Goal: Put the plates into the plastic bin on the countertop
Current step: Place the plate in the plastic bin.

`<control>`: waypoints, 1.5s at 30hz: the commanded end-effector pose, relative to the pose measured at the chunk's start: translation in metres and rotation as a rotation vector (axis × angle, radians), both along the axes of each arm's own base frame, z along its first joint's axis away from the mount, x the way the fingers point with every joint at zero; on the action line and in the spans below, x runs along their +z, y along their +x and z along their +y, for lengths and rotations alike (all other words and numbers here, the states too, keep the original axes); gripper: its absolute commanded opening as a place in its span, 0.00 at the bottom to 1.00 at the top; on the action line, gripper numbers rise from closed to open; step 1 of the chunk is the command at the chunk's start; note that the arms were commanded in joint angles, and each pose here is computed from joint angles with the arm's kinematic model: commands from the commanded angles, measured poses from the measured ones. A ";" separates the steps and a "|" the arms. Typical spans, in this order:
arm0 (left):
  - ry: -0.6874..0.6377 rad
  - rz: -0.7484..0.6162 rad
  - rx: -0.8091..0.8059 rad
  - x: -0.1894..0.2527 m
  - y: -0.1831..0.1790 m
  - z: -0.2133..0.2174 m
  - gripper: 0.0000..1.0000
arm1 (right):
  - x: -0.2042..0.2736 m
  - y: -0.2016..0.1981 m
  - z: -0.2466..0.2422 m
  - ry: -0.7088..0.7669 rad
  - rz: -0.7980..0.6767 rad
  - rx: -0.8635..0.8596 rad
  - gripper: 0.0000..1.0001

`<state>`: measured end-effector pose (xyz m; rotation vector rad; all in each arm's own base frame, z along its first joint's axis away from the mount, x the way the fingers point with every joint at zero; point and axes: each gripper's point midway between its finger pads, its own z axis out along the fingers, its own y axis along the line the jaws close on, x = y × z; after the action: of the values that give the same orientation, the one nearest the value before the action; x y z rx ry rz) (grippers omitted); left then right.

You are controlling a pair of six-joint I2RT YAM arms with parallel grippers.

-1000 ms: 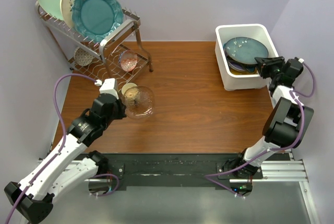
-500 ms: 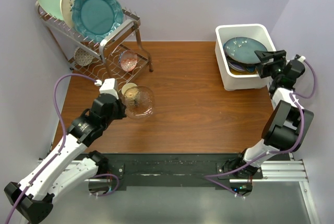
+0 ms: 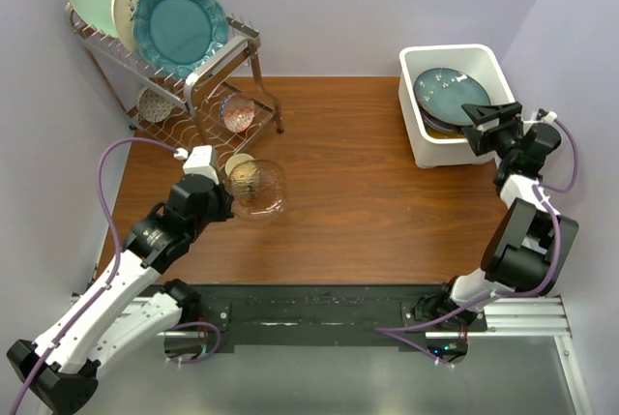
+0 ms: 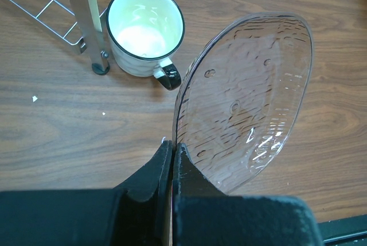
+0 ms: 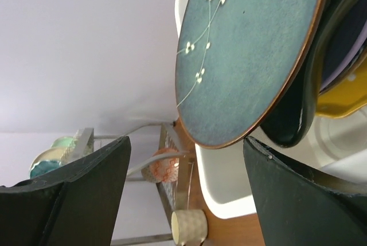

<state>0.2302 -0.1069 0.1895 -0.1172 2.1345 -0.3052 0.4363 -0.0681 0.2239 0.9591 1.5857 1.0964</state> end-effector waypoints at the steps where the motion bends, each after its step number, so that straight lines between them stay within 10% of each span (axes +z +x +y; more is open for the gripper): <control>1: -0.031 -0.060 0.001 0.015 0.006 -0.002 0.00 | -0.027 -0.018 0.020 0.090 0.080 0.067 0.84; 18: -0.040 -0.067 -0.020 0.016 0.006 -0.005 0.00 | -0.018 -0.072 0.139 -0.208 0.053 0.346 0.84; 45: -0.056 -0.046 -0.136 0.010 0.006 -0.026 0.00 | -0.039 -0.144 0.410 -0.125 -0.145 1.028 0.82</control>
<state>0.2276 -0.1363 0.1932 0.0252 2.1256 -0.4620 0.2884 0.3212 0.1408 0.0063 2.1984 1.5666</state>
